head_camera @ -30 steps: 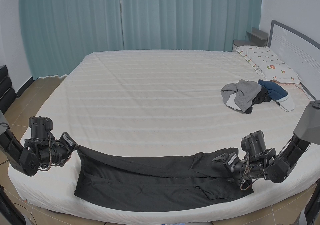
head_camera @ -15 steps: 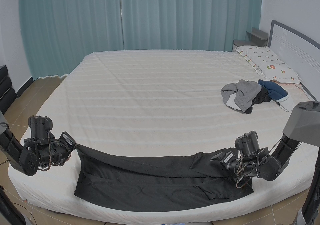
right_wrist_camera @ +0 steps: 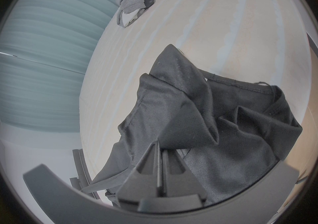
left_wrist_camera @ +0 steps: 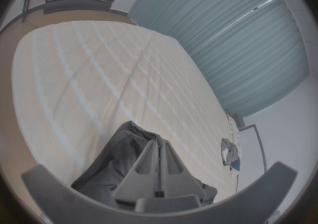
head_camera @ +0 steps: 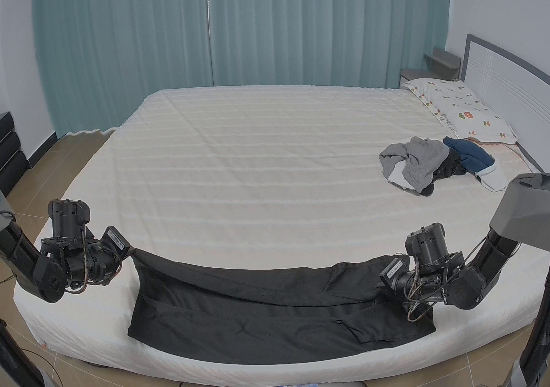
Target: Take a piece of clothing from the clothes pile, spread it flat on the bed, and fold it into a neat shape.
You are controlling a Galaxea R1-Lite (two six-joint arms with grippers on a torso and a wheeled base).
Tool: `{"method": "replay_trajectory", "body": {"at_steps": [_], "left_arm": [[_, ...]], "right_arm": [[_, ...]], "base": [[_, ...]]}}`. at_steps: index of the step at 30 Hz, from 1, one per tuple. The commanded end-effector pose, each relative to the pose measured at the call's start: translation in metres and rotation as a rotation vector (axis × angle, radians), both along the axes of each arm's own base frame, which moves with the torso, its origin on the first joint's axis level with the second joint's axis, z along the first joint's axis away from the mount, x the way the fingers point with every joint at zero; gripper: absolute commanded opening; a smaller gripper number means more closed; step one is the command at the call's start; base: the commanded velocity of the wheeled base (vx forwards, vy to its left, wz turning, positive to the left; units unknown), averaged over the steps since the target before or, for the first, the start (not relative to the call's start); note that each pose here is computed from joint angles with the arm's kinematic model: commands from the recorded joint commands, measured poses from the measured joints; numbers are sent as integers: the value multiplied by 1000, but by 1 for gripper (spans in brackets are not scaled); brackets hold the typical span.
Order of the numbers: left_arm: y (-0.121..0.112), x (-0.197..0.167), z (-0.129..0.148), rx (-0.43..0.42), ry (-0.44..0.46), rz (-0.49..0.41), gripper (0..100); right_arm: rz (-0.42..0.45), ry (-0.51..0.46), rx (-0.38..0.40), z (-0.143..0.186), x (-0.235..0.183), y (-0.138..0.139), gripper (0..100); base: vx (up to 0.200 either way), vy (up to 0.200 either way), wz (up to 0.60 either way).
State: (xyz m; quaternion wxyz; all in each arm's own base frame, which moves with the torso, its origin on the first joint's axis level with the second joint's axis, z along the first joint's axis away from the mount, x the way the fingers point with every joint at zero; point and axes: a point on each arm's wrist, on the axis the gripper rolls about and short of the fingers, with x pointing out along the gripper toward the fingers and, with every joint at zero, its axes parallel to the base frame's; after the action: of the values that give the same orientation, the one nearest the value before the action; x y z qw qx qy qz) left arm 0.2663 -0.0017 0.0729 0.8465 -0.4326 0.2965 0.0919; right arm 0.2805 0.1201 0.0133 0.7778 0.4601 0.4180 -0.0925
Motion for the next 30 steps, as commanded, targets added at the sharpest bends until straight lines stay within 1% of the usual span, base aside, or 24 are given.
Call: {"method": "replay_trajectory", "body": {"at_steps": [1,5,8,9,11,12,13,16,18,19,20,27,30], "left_arm": [[0,1,2,0,-9,1,0],[1,7,6,0,-29,4,0],[2,18,14,1,-71,4,0],[2,18,14,1,-71,4,0],[2,27,23,3,-114,7,0],[2,27,23,3,-114,7,0],[4,30,26,4,-126,17,0],[9,32,27,6,-134,30,0],[10,35,23,7,-123,36,0],[10,35,23,7,-123,36,0],[13,35,22,8,-121,45,0],[20,37,25,11,-138,67,0],[20,37,26,14,-142,67,0]], "right_arm": [[-25,-43,16,13,5,-8,0],[-52,-99,24,25,18,-19,0],[-45,-164,-4,33,35,-25,0],[-45,-164,-4,33,35,-25,0],[-51,-229,-9,46,49,-30,0],[-51,-229,-9,46,49,-30,0],[-53,-257,-3,52,56,-30,0],[-33,-280,-18,54,64,-27,0],[-11,-291,-44,51,70,-25,0],[-11,-291,-44,51,70,-25,0],[-10,-311,-56,53,76,-24,0],[-6,-384,-55,70,88,-22,0],[20,-403,-80,72,90,-21,0]], "base": [[0,0,0],[0,0,0],[0,0,0],[0,0,0],[0,0,0],[0,0,0],[0,0,0],[0,0,0],[0,0,0],[0,0,0],[0,0,0],[0,0,0],[0,0,0]]}}
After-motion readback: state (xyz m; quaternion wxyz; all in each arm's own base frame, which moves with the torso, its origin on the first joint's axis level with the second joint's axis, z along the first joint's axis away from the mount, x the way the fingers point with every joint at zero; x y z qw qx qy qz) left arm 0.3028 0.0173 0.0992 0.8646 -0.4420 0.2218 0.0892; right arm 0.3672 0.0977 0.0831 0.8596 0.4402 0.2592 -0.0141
